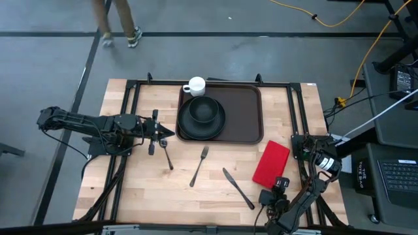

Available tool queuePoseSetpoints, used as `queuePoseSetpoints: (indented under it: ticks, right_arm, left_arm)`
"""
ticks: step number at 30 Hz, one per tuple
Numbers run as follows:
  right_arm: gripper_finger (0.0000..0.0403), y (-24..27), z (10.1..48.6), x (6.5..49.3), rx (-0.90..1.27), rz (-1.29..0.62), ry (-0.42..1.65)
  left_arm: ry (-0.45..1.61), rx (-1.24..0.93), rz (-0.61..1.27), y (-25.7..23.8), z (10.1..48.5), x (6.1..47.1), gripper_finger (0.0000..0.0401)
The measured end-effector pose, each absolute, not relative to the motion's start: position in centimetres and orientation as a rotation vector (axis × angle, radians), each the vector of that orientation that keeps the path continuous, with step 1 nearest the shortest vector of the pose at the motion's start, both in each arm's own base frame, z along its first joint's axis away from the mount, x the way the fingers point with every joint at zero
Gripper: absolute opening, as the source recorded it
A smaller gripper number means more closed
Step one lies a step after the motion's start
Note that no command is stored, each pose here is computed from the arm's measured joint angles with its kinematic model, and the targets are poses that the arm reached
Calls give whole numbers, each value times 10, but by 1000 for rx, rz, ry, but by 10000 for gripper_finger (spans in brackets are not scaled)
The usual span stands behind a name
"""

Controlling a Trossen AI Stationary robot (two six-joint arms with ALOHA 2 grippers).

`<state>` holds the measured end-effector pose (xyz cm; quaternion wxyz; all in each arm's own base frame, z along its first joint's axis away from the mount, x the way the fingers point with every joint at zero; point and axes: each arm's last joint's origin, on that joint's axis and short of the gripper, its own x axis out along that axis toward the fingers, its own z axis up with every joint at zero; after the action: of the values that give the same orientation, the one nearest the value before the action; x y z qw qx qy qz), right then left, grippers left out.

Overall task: Set up tray
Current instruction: Put the red napkin to the right of the black plate on the brown serving tray

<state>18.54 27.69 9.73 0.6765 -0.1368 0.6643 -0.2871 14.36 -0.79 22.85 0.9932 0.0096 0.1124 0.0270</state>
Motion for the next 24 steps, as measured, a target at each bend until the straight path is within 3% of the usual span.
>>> queuePoseSetpoints:
  ticks: [2,14,24]
  right_arm:
    - [17,276,97,186,-311,-648,1491]
    - [17,273,102,185,-250,-748,1469]
    - [17,268,149,184,-128,-665,1413]
  left_arm:
    - [225,19,54,-8,229,144,6]
    - [226,19,54,-8,228,144,6]
    - [229,20,54,-8,228,143,6]
